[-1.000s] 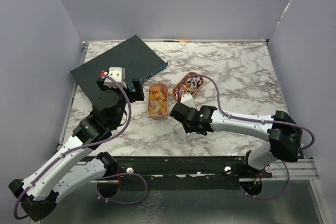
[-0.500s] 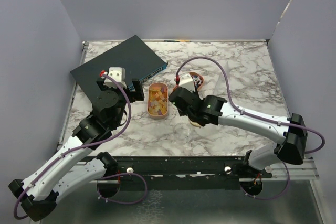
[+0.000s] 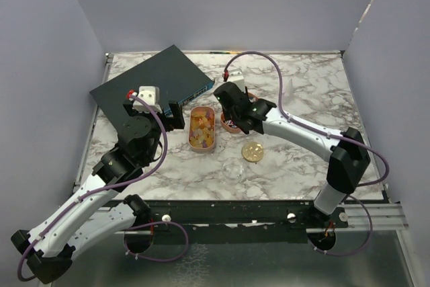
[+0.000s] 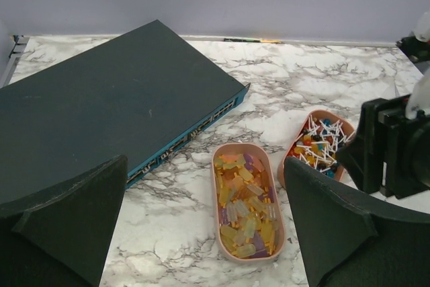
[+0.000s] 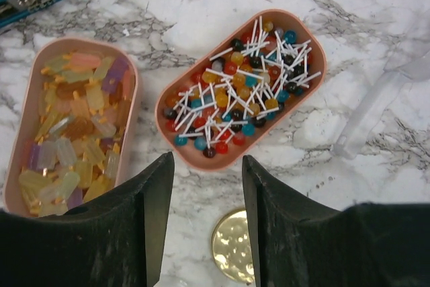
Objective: Pack the candies
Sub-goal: Move the storage box to the center of the board.
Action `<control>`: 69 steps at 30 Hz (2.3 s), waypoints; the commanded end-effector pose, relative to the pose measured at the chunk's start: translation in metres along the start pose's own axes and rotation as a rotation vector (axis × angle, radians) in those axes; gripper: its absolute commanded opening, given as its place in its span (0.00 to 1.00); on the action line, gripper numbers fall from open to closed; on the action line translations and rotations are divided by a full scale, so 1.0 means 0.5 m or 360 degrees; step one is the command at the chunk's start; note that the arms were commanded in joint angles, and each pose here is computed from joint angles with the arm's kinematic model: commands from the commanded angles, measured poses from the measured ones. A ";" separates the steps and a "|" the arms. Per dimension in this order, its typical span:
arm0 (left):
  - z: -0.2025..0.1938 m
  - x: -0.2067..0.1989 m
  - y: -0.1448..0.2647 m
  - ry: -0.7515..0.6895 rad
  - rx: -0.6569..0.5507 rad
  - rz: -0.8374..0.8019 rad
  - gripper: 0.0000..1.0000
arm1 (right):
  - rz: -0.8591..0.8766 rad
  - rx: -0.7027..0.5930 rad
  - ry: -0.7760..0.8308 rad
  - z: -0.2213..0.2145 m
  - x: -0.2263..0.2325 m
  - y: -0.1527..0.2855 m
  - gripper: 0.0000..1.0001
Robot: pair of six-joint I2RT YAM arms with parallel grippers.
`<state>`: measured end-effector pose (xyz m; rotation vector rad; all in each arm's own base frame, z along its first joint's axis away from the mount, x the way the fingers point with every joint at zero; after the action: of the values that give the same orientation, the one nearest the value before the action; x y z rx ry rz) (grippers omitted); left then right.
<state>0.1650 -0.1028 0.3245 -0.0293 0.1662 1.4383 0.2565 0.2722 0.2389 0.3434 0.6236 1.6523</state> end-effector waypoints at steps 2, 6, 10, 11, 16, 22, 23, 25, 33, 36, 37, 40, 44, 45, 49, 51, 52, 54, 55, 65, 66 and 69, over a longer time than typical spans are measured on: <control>0.000 -0.003 0.003 0.0029 -0.0009 -0.0034 0.99 | 0.0038 -0.0018 -0.0142 0.036 0.024 -0.075 0.49; -0.002 -0.003 0.003 0.0028 -0.0007 -0.0036 0.99 | 0.0003 0.0023 -0.0186 0.033 0.036 -0.131 0.48; -0.003 -0.005 0.001 0.0022 -0.0001 -0.0046 0.99 | -0.0036 0.0074 -0.0211 0.021 0.044 -0.175 0.45; -0.002 -0.005 0.002 0.0023 -0.0004 -0.0045 0.99 | -0.0038 0.0094 -0.0221 0.016 0.047 -0.185 0.45; -0.001 -0.004 0.004 0.0033 -0.0012 -0.0049 0.99 | -0.0038 0.0148 -0.0301 -0.004 0.052 -0.229 0.44; -0.002 -0.005 0.003 0.0031 -0.0007 -0.0057 0.99 | -0.0065 0.0198 -0.0352 -0.021 0.057 -0.269 0.43; -0.002 -0.006 0.003 0.0032 -0.0008 -0.0059 0.99 | -0.0068 0.0203 -0.0361 -0.022 0.059 -0.274 0.43; -0.001 -0.006 0.003 0.0031 -0.0008 -0.0060 0.99 | -0.0072 0.0204 -0.0378 -0.024 0.060 -0.282 0.43; -0.002 -0.006 0.002 0.0029 -0.0007 -0.0058 0.99 | -0.0093 0.0221 -0.0463 -0.028 0.058 -0.311 0.42; -0.002 -0.005 0.002 0.0029 -0.0008 -0.0054 0.99 | -0.0101 0.0235 -0.0474 -0.033 0.060 -0.319 0.41; -0.003 -0.005 0.002 0.0026 -0.0006 -0.0056 0.99 | -0.0101 0.0237 -0.0478 -0.034 0.061 -0.321 0.40; -0.003 -0.005 0.002 0.0023 -0.0005 -0.0055 0.99 | -0.0097 0.0238 -0.0486 -0.037 0.064 -0.325 0.37; -0.003 -0.006 0.002 0.0024 -0.0005 -0.0054 0.99 | -0.0100 0.0255 -0.0475 -0.043 0.065 -0.329 0.30; -0.002 -0.006 0.002 0.0026 -0.0007 -0.0056 0.99 | -0.0100 0.0259 -0.0471 -0.044 0.064 -0.328 0.27; -0.003 -0.005 0.002 0.0023 -0.0006 -0.0055 0.99 | -0.0095 0.0267 -0.0456 -0.045 0.060 -0.321 0.14; -0.004 -0.005 0.002 0.0023 -0.0004 -0.0053 0.99 | -0.0098 0.0264 -0.0447 -0.046 0.056 -0.316 0.10; -0.004 -0.006 0.001 0.0023 -0.0002 -0.0055 0.99 | -0.0098 0.0263 -0.0442 -0.047 0.053 -0.312 0.07; -0.004 -0.006 0.001 0.0022 -0.0002 -0.0055 0.99 | -0.0090 0.0263 -0.0433 -0.045 0.049 -0.305 0.01; -0.004 -0.007 0.001 0.0022 0.0000 -0.0058 0.99 | -0.0085 0.0262 -0.0427 -0.045 0.047 -0.301 0.01; -0.010 -0.012 -0.006 0.0011 0.0026 -0.0069 0.99 | -0.0025 0.0302 -0.0317 -0.062 0.017 -0.251 0.01; -0.011 -0.013 -0.007 0.0008 0.0030 -0.0071 0.99 | -0.0025 0.0303 -0.0309 -0.064 0.012 -0.245 0.00; -0.016 -0.016 -0.011 0.0001 0.0049 -0.0075 0.99 | -0.0025 0.0300 -0.0289 -0.076 0.001 -0.231 0.01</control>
<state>0.1673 -0.1073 0.3204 -0.0181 0.1777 1.4183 0.3385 0.2845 0.1282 0.6358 0.6458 1.5029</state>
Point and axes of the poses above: each gripper's point midway between its finger pads, its own y axis back along the fingers, its own x axis along the line the jaws close on, z = x × y, the point moved 10 cm from there along y, back along the fingers
